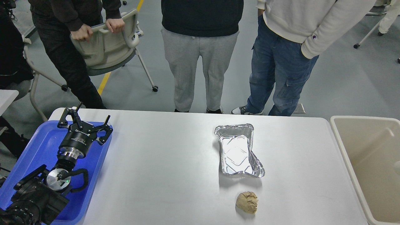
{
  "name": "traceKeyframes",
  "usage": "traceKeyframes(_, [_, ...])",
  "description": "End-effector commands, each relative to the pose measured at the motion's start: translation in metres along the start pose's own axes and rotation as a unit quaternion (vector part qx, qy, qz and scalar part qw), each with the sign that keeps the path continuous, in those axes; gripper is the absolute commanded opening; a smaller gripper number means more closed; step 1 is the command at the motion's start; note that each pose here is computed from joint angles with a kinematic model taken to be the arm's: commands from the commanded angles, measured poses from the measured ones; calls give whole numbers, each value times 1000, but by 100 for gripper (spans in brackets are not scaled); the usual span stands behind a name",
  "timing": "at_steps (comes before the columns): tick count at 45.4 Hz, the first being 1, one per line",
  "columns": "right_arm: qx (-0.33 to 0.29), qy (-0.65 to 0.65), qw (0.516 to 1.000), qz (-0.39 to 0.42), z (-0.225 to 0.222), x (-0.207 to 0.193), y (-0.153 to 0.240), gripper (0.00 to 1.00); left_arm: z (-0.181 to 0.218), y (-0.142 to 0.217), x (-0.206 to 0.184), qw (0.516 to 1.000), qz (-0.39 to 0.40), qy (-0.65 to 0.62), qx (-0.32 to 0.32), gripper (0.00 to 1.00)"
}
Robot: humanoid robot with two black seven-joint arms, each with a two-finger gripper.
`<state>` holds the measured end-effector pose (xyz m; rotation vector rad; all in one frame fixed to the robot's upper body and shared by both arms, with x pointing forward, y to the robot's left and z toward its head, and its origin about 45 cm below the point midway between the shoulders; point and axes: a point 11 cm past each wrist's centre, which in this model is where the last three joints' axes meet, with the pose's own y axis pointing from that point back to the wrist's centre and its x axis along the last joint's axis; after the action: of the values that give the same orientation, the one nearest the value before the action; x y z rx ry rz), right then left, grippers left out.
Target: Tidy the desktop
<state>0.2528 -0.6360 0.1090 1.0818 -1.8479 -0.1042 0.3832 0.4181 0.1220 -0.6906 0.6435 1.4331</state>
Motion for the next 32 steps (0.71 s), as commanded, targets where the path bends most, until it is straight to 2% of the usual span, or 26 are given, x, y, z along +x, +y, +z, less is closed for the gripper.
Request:
traceKeyframes(1, [-7,-12,1000,11,6,-5,1,21,0,0,0,1000,0,0,0,100])
traceKeyframes(2, [-6,-12,1000,13,5,-5,1,30,0,0,0,1000,0,0,0,100])
traceKeyframes(3, [-6,-11,1000,15,5,-4,1,44,0,0,0,1000,0,0,0,100])
traceKeyframes(5, [-5,-11,1000,28,4,0,1,85,0,0,0,1000,0,0,0,100])
traceKeyframes(6, [-4,-10,999,36,3,3,1,94,0,0,0,1000,0,0,0,100])
traceKeyframes(10, [-4,-11,999,40,3,5,0,100,0,0,0,1000,0,0,0,100])
traceKeyframes(29, [1,-76,995,57,-3,13,0,100,0,0,0,1000,0,0,-1,100])
traceKeyframes(32, [14,-107,993,57,-17,14,-3,100,1,0,0,1000,0,0,-2,100])
